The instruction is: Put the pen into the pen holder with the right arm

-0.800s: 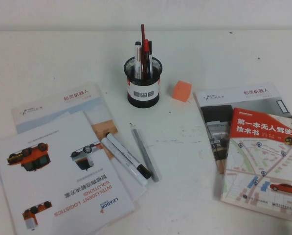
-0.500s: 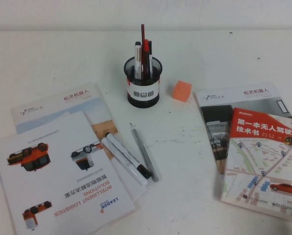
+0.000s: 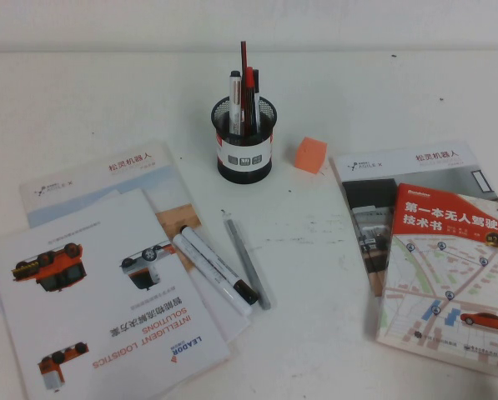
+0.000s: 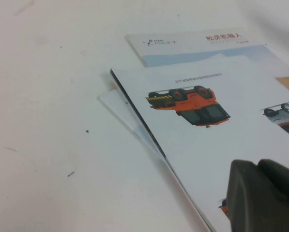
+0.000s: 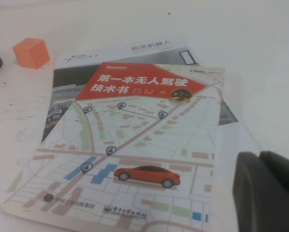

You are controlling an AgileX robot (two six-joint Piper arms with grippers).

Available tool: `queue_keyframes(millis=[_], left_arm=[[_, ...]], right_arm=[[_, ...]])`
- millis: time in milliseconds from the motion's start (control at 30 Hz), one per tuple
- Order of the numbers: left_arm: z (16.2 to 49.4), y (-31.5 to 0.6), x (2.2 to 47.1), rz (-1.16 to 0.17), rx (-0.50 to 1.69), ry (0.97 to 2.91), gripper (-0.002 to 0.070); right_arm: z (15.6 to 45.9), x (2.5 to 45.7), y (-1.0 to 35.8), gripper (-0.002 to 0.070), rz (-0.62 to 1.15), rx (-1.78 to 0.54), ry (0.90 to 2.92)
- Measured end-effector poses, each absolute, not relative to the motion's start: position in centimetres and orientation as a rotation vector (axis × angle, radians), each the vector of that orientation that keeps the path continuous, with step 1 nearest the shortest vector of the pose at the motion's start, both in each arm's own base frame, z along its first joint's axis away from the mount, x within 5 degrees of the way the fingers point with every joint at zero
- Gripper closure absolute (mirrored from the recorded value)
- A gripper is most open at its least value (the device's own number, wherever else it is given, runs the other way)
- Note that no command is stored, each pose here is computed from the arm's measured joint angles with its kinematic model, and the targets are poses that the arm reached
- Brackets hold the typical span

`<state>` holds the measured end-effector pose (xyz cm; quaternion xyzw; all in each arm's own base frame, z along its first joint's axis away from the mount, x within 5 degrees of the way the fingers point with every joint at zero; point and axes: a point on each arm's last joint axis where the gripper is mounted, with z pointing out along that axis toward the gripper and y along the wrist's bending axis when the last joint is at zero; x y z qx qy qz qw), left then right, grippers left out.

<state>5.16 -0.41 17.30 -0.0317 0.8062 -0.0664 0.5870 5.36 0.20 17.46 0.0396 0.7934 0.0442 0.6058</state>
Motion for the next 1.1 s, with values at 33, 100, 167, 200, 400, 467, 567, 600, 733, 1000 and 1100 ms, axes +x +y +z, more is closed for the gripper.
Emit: queue_keyframes(millis=[33, 100, 167, 200, 400, 467, 567, 600, 733, 1000, 1100], left_arm=[[17.3, -0.4, 5.2, -0.155, -0.074, 1.879, 0.0677], [17.3, -0.4, 5.2, -0.155, -0.074, 1.879, 0.0677], [17.3, -0.4, 5.2, -0.155, -0.074, 1.879, 0.0678], [17.3, -0.4, 5.2, -0.155, -0.074, 1.879, 0.0677], [17.3, -0.4, 5.2, -0.155, -0.074, 1.879, 0.0678], [17.3, -0.4, 5.2, -0.155, -0.074, 1.879, 0.0677], [17.3, -0.4, 5.2, -0.155, -0.074, 1.879, 0.0678], [17.3, -0.4, 5.2, -0.155, -0.074, 1.879, 0.0677], [17.3, -0.4, 5.2, -0.155, -0.074, 1.879, 0.0678], [17.3, -0.4, 5.2, -0.155, -0.074, 1.879, 0.0678], [17.3, -0.4, 5.2, -0.155, -0.074, 1.879, 0.0677]], right_arm=[[17.5, 5.4, 0.2, 0.0696, 0.102, 0.092, 1.835], [17.5, 5.4, 0.2, 0.0696, 0.102, 0.092, 1.835], [17.5, 5.4, 0.2, 0.0696, 0.102, 0.092, 1.835], [17.5, 5.4, 0.2, 0.0696, 0.102, 0.092, 1.835], [17.5, 5.4, 0.2, 0.0696, 0.102, 0.092, 1.835], [17.5, 5.4, 0.2, 0.0696, 0.108, 0.096, 1.835], [17.5, 5.4, 0.4, 0.0696, 0.154, 0.126, 1.833], [17.5, 5.4, 0.5, 0.0696, 0.188, 0.148, 1.831], [17.7, 5.3, 1.1, 0.0696, 0.393, 0.283, 1.809], [19.3, 5.3, 2.6, 0.0696, 1.120, 0.774, 1.580], [19.6, 5.3, 2.6, 0.0696, 1.208, 0.842, 1.525]])
